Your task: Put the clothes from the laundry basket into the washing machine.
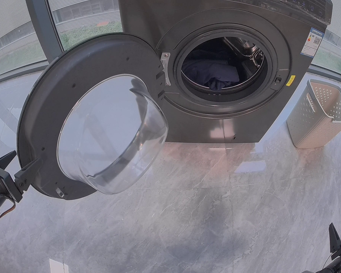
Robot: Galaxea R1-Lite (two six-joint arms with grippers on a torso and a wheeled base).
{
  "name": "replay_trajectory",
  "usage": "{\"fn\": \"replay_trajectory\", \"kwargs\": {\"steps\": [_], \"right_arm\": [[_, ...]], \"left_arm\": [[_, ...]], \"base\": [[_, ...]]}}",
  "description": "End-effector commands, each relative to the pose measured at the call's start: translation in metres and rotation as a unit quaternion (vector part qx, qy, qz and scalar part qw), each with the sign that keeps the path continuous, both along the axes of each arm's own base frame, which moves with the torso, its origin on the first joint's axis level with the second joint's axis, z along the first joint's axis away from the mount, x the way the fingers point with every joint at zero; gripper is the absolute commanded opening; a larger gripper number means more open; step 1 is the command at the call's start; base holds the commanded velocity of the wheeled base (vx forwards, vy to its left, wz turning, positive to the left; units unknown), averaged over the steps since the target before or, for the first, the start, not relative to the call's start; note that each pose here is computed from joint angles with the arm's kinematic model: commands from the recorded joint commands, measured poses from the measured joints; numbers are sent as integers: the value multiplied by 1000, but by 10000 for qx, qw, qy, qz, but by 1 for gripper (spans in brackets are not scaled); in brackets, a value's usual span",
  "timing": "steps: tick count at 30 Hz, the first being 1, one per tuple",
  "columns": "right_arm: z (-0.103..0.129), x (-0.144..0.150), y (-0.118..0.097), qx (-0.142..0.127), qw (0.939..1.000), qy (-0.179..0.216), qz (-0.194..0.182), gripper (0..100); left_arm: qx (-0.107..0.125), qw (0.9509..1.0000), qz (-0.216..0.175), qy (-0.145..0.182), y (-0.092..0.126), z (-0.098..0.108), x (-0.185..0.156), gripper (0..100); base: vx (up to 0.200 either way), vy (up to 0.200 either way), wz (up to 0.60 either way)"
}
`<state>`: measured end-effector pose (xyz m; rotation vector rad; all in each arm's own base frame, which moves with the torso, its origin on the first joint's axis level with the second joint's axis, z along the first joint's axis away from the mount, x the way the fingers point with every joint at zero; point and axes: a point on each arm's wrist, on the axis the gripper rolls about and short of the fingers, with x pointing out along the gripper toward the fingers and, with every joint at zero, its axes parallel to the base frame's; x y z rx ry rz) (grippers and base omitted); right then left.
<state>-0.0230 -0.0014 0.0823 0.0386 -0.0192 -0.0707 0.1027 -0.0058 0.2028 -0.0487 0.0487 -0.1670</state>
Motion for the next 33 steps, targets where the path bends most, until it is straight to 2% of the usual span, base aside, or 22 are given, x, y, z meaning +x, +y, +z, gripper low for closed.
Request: {"fn": "replay_trajectory", "kwargs": {"steps": [1, 4, 6, 7, 8, 10, 11, 12, 13, 15, 21, 22, 25, 26, 27, 28, 31, 33], "right_arm": [[-5, 0, 0, 1, 10000, 5, 3, 100], [-5, 0, 0, 1, 10000, 5, -5, 100], [-5, 0, 0, 1, 10000, 5, -5, 100], [-5, 0, 0, 1, 10000, 5, -5, 100], [-5, 0, 0, 1, 10000, 5, 3, 100], [-5, 0, 0, -6, 10000, 13, -5, 100], [-5, 0, 0, 1, 10000, 5, -5, 100], [-5, 0, 0, 1, 10000, 5, -5, 100], [-5, 0, 0, 1, 10000, 5, 3, 100], [-5, 0, 0, 1, 10000, 5, -5, 100], [-5, 0, 0, 1, 10000, 13, 3, 100], [-5, 0, 0, 1, 10000, 13, 3, 100], [-5, 0, 0, -6, 10000, 13, 2, 100], [-5, 0, 0, -6, 10000, 5, 2, 100], [-5, 0, 0, -6, 10000, 5, 2, 100], [-5, 0, 0, -6, 10000, 5, 2, 100], [-5, 0, 0, -6, 10000, 13, 2, 100], [-5, 0, 0, -6, 10000, 5, 2, 100]], "left_arm": [[-73, 9981, -613, 80, -5, -2, 1, 100], [-98, 9921, -1247, -13, -10, -1, -7, 100], [-98, 9921, -1247, -13, -10, -1, -7, 100], [-207, 9786, -2040, -165, -18, 3, -19, 100], [-237, 9761, -2153, -189, -19, 3, -21, 100], [-525, 9624, -2658, -200, -25, 7, -29, 100], [-525, 9624, -2658, -200, -25, 7, -29, 100], [-782, 9500, -3019, -152, -29, 9, -35, 100], [-917, 9441, -3166, -117, -31, 10, -38, 100], [-1113, 9354, -3356, -61, -32, 11, -42, 100], [-1197, 9377, -3260, -93, -31, 13, -43, 100], [-1203, 9467, -2982, -169, -29, 17, -40, 100], [-1170, 9612, -2488, -207, -26, 20, -31, 100], [-1159, 9642, -2380, -177, -26, 20, -27, 100], [-1159, 9642, -2380, -177, -26, 20, -27, 100], [-1132, 9691, -2187, -140, -25, 22, -19, 100], [-1054, 9728, -2064, 10, -26, 21, -7, 100], [-892, 9747, -2048, 100, -29, 18, 3, 100]], "base": [[0, 0, 0], [0, 0, 0], [0, 0, 0], [0, 0, 0], [0, 0, 0], [0, 0, 0], [0, 0, 0], [0, 0, 0], [0, 0, 0], [0, 0, 0], [0, 0, 0], [0, 0, 0], [0, 0, 0], [0, 0, 0], [0, 0, 0], [0, 0, 0], [0, 0, 0], [0, 0, 0]]}}
